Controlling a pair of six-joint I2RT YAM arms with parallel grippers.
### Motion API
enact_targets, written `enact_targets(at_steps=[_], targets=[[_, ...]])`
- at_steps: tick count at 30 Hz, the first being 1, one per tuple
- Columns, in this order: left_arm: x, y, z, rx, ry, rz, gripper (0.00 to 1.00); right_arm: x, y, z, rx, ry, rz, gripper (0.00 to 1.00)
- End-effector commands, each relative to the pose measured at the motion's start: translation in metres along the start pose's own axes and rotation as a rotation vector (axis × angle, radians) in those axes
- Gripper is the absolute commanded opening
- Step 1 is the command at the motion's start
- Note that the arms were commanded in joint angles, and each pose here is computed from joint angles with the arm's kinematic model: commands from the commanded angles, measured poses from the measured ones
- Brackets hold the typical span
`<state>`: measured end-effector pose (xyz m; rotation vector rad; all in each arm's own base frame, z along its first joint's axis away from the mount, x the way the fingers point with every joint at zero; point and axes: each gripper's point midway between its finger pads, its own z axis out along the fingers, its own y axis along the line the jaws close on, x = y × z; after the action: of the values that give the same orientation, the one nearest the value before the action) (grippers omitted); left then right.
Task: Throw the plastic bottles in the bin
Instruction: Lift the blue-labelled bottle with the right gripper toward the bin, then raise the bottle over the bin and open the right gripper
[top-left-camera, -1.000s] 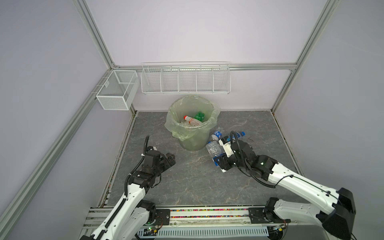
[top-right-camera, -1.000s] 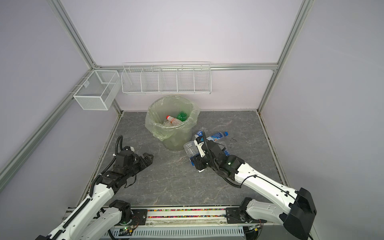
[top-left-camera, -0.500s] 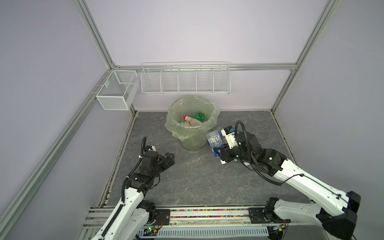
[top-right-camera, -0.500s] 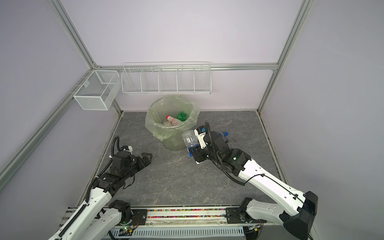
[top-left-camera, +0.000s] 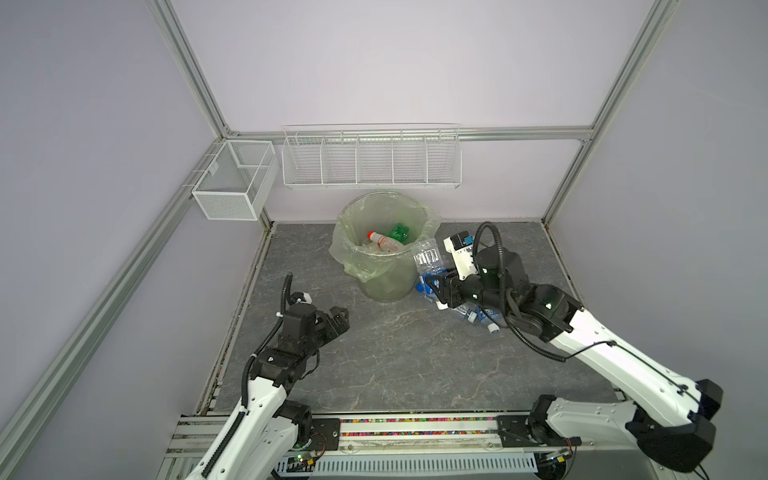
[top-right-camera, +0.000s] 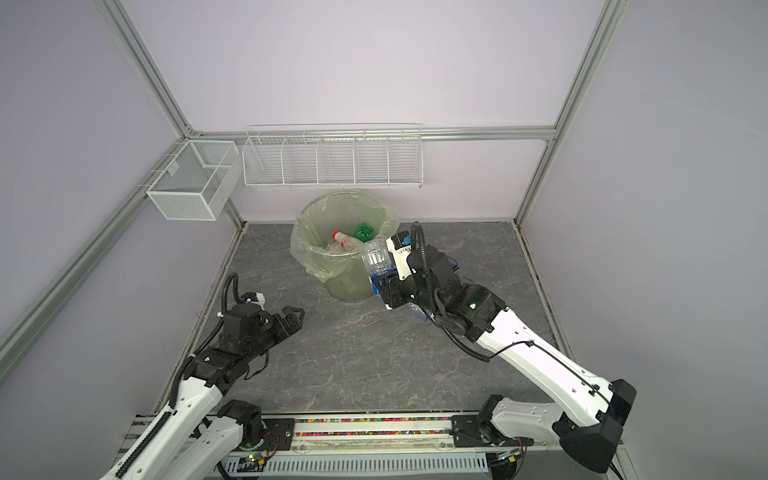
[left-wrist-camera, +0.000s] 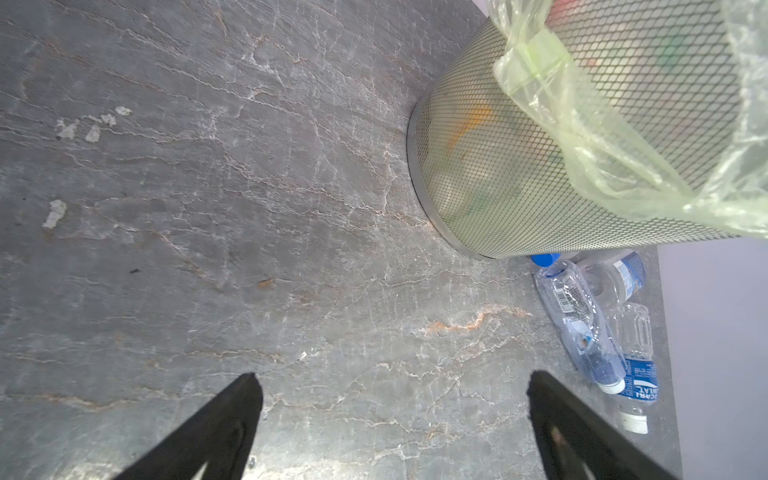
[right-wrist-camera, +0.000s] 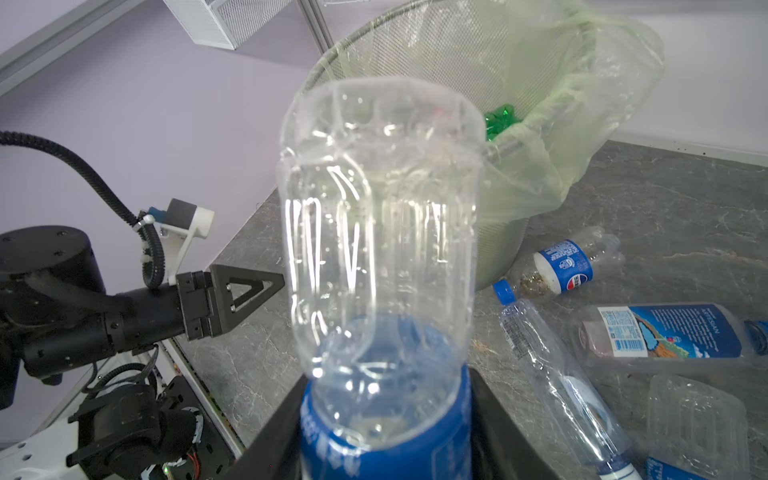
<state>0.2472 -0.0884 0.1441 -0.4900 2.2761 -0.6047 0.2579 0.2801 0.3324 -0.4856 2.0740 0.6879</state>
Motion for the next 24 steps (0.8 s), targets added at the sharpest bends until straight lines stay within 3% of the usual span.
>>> enact_targets(at_steps=[1, 5, 15, 20, 24], targets=[[-0.006, -0.007, -0.006, 0.022, -0.013, 0.012, 1.0, -0.013, 0.004, -0.001, 0.006, -0.019, -0.028, 0.46], [-0.006, -0.008, -0.006, 0.033, -0.014, 0.016, 1.0, -0.021, 0.001, -0.003, 0.032, -0.043, -0.028, 0.46], [-0.003, -0.005, -0.004, 0.019, -0.008, 0.028, 1.0, 0.003, -0.022, -0.007, 0.113, -0.044, 0.068, 0.43], [-0.003, -0.003, -0.002, 0.013, -0.009, 0.029, 1.0, -0.029, -0.01, -0.004, 0.103, -0.083, 0.039, 0.47], [-0.002, -0.005, 0.001, 0.024, -0.002, 0.013, 1.0, -0.067, -0.008, 0.027, 0.157, -0.056, -0.003, 0.49]])
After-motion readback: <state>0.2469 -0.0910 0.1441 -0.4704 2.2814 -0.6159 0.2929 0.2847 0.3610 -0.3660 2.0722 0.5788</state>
